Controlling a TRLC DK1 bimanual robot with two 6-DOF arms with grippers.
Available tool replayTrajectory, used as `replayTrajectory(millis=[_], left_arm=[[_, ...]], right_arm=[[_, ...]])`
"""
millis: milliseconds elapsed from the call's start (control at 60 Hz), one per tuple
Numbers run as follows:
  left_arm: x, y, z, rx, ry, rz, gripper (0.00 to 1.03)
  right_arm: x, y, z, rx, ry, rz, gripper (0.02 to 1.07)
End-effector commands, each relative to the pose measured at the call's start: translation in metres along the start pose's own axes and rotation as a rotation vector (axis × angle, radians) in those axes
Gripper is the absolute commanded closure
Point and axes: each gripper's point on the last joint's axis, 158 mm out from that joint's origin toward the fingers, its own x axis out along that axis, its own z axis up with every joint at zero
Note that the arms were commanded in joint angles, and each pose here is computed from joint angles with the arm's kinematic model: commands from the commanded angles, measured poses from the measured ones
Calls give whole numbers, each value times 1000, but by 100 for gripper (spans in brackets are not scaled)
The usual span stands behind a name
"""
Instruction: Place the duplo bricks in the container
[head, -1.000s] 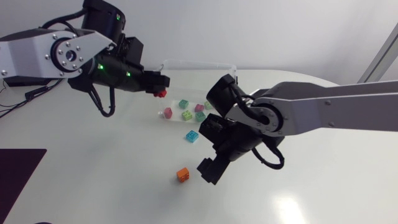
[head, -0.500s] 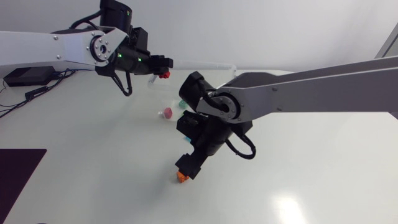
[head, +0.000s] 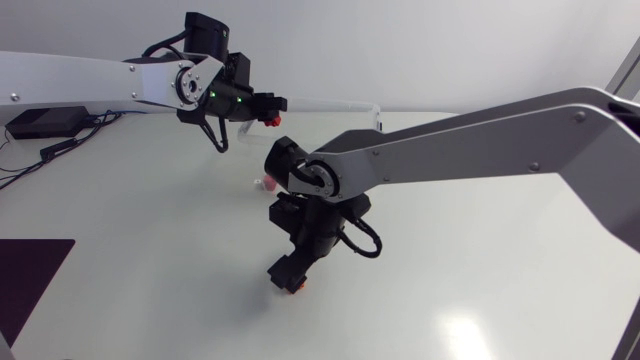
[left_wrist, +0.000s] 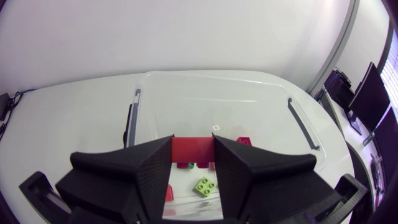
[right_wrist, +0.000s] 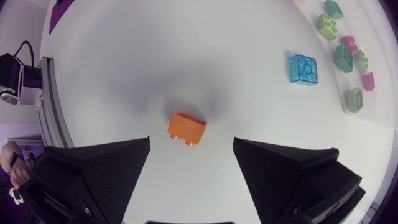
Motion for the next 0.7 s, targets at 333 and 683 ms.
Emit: replayTrajectory(millis=[333,683], left_arm=[[30,2,6,15,-8,-10,75],[20,9,9,12,-2,5,10]], right_arm=[[19,12,2,10,91,14,12],[35,9,-3,40,153,12,17]])
